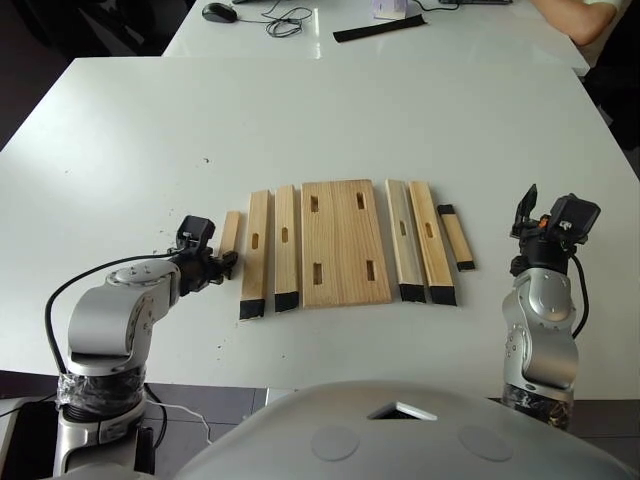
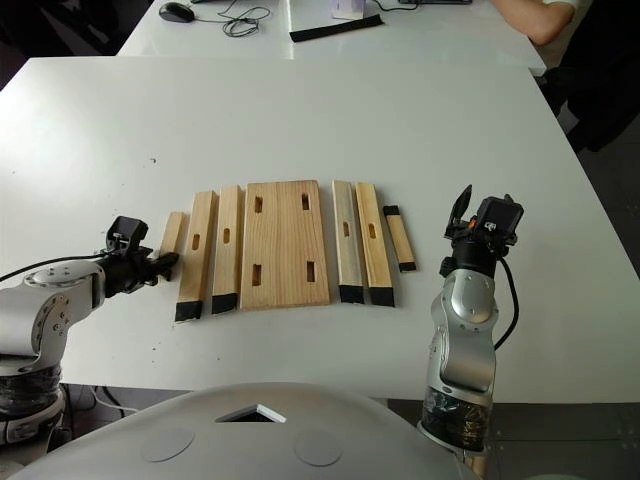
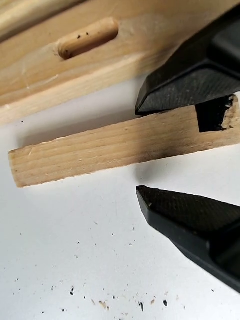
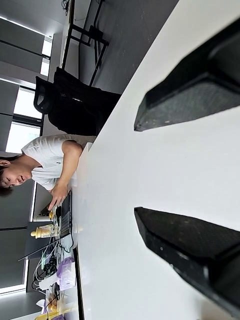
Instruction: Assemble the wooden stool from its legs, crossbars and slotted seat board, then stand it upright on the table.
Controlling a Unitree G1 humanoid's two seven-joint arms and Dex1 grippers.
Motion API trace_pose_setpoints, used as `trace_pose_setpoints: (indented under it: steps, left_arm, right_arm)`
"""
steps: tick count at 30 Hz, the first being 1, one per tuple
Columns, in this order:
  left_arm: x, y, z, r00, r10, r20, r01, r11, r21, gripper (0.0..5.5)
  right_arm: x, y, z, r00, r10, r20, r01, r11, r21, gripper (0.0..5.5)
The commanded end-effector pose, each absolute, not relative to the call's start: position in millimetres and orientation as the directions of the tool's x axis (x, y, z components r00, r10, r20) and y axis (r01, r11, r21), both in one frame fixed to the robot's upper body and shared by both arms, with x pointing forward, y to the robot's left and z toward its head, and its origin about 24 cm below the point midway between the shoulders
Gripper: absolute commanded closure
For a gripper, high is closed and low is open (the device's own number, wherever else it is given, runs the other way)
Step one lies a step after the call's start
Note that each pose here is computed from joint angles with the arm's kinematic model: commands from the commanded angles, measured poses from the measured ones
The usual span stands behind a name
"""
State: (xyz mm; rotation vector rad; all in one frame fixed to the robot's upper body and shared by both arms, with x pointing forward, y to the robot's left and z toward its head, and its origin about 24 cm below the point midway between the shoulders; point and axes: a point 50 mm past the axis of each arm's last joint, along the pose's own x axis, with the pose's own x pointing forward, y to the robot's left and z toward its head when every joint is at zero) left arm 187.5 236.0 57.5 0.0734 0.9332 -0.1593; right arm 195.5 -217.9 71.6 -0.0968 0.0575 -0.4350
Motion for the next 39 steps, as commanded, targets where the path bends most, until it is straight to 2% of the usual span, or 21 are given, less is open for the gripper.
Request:
trace_pose_setpoints:
  steps: [1, 7, 17, 22, 25, 30, 33, 36, 39]
  left_arm:
    - [151.2, 236.6, 16.2, 0.309, -0.122, -0.943, 0.019, 0.992, -0.123, 3.53]
    - [150.4, 243.2, 13.6, 0.296, -0.083, -0.952, -0.001, 0.996, -0.087, 4.17]
    - [183.5, 265.6, 26.5, 0.405, 0.090, -0.910, -0.084, 0.995, 0.061, 4.17]
    - [210.4, 282.7, 55.3, 0.612, 0.281, -0.739, -0.129, 0.958, 0.257, 4.17]
    - [231.9, 280.3, 82.7, 0.747, 0.308, -0.590, -0.133, 0.938, 0.321, 4.17]
    - [242.8, 262.4, 97.3, 0.834, 0.238, -0.497, -0.105, 0.954, 0.281, 4.17]
    - [252.3, 251.8, 107.2, 0.886, 0.153, -0.437, -0.053, 0.971, 0.232, 4.17]
    - [273.6, 226.4, 136.0, 0.951, -0.102, -0.292, 0.139, 0.984, 0.111, 4.17]
    - [287.7, 195.5, 166.3, 0.917, -0.381, -0.117, 0.385, 0.923, 0.011, 4.17]
  right_arm:
    - [199.2, -218.6, 75.6, 0.911, -0.412, -0.031, 0.406, 0.907, -0.113, 2.68]
    - [199.4, -215.5, 74.8, 0.915, -0.402, -0.037, 0.396, 0.911, -0.111, 2.68]
    - [204.4, -217.9, 75.8, 0.918, -0.396, -0.026, 0.391, 0.913, -0.114, 2.68]
    - [208.0, -219.9, 78.4, 0.922, -0.388, -0.009, 0.384, 0.915, -0.121, 2.68]
    - [212.5, -222.3, 84.0, 0.930, -0.366, 0.020, 0.366, 0.924, -0.108, 2.68]
    - [224.5, -226.1, 93.9, 0.955, -0.293, 0.052, 0.296, 0.954, -0.057, 2.68]
    - [229.3, -231.5, 98.3, 0.968, -0.245, 0.054, 0.246, 0.969, -0.025, 2.68]
    - [230.9, -242.7, 106.4, 0.985, -0.167, 0.050, 0.166, 0.986, 0.021, 2.68]
    - [237.8, -250.0, 120.3, 0.999, -0.021, 0.049, 0.014, 0.990, 0.141, 2.68]
